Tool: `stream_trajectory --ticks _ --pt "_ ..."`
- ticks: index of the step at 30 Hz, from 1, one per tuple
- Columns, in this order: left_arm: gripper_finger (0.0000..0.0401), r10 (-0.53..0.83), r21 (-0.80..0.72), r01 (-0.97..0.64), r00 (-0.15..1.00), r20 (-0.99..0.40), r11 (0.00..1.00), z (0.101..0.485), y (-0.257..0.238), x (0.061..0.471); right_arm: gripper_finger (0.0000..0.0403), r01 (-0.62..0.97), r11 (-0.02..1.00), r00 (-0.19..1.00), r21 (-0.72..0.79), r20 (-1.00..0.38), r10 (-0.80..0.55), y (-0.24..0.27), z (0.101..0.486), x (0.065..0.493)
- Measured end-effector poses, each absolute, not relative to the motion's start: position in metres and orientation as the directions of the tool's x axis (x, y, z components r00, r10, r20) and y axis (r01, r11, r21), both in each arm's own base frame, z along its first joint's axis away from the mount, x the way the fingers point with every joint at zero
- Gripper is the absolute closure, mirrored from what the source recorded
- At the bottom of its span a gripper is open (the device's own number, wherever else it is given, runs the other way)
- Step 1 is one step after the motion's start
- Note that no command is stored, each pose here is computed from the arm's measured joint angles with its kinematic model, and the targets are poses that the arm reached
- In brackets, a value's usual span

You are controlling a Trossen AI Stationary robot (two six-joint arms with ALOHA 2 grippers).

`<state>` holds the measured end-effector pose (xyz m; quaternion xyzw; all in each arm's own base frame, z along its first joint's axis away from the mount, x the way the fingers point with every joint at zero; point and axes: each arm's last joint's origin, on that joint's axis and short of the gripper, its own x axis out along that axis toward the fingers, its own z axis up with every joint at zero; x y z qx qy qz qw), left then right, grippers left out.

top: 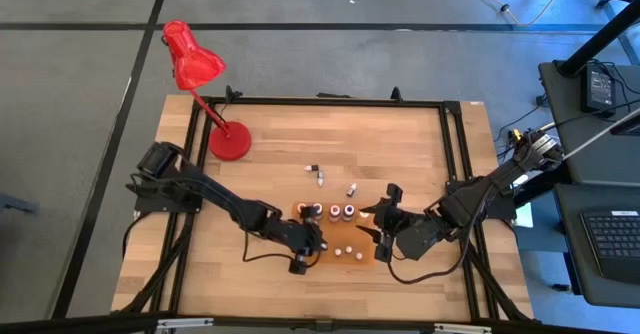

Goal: Pick & Place food coloring
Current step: Put the small brown food coloring bottle into the orange bin

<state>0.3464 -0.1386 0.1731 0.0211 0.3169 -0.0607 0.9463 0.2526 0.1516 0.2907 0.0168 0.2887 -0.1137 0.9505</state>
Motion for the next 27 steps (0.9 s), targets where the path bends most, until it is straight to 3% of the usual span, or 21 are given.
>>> stream_trajectory --ticks 10,27 --pt "0.0347 -0.111 -0.001 0.144 0.756 -0.645 0.990 0.153 -0.139 0.351 0.0205 0.238 0.971 0.800 -0.026 -0.561 -0.212 0.151 0.290 0.252" --pt "0.0330 -0.184 -0.028 0.221 0.727 -0.661 0.975 0.152 -0.141 0.349 0.0205 0.242 0.970 0.799 -0.022 -0.562 -0.213 0.151 0.290 0.252"
